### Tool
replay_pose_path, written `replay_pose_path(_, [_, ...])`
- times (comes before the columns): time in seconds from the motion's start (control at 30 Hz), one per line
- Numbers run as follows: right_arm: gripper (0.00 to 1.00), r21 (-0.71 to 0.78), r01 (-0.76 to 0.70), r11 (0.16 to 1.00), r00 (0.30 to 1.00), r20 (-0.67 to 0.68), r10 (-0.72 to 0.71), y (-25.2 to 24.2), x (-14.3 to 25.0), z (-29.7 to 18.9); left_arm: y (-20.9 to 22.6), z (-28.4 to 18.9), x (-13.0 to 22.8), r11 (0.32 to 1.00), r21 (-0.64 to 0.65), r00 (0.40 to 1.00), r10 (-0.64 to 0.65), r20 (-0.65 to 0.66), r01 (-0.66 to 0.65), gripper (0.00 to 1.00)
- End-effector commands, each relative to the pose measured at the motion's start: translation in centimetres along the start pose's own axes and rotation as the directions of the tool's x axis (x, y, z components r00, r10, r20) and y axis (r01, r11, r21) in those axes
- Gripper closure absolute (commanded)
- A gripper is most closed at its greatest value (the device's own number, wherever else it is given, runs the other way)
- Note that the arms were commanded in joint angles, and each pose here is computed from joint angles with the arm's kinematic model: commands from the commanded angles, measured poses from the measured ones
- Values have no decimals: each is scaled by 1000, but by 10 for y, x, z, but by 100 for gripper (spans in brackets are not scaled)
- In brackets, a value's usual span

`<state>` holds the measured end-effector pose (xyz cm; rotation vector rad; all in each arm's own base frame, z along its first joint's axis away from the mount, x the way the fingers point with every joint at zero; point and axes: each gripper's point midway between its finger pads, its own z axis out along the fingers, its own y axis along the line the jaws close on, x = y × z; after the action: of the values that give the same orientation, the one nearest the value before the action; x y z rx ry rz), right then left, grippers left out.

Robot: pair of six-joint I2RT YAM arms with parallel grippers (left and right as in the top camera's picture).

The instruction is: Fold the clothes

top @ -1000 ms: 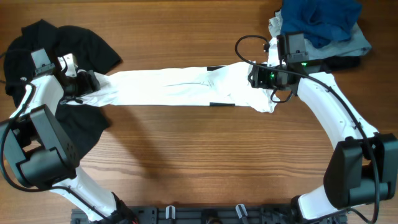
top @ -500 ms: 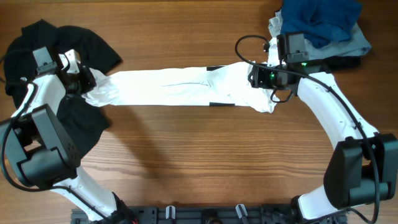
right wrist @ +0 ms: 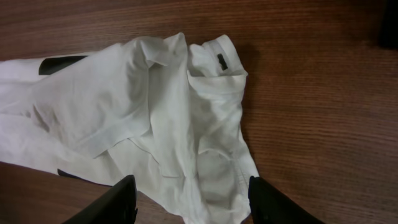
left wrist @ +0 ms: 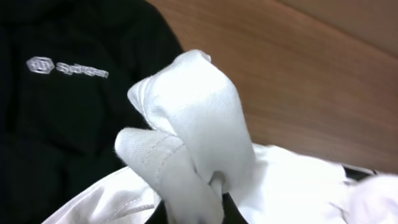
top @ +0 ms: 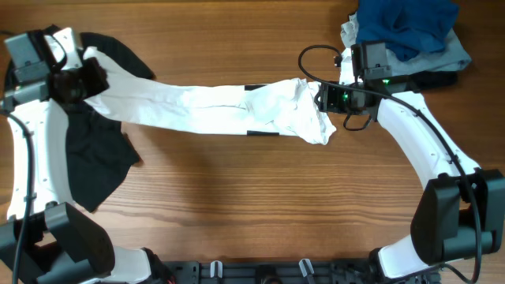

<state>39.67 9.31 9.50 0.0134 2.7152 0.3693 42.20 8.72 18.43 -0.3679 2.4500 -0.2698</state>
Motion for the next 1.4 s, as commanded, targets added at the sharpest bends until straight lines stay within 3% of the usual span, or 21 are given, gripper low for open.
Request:
replay_pose_path(0.0, [42,-14,10,1000,1000,-9,-10,2,0,4,-33,14,15,997,28,996,68,-60,-66,96])
replay_pose_path(0.33, [41,-14,11,1000,1000,-10,-11,2,0,4,-125,51,68,957,114,942,284,-181,-267,96])
replay_pose_path(0.7, [37,-14,17,1000,1000,-10,-17,1,0,4,-159,120,137,925,119,862,380,-335,-361,91])
replay_pose_path(0.73, [37,-14,17,1000,1000,-10,-17,1,0,4,-163,123,141,922,130,857,386,-341,-363,87])
replay_pose_path(0.77, [37,-14,17,1000,1000,-10,-17,2,0,4,-167,124,145,919,140,852,395,-345,-369,78])
replay_pose_path(0.83, [37,-14,16,1000,1000,-10,-16,1,0,4,-176,123,153,909,159,839,416,-350,-384,19])
replay_pose_path(0.87, [38,-14,14,1000,1000,-10,-14,2,0,4,-180,123,155,906,169,836,423,-349,-388,0])
replay_pose_path(1.1, [37,-20,-2,1000,1000,22,2,3,-8,4,-226,106,168,891,283,828,440,-346,-355,0])
replay_pose_path(1.37, [37,-12,-3,1000,1000,24,3,1,-9,4,-219,62,129,917,206,853,395,-343,-342,0])
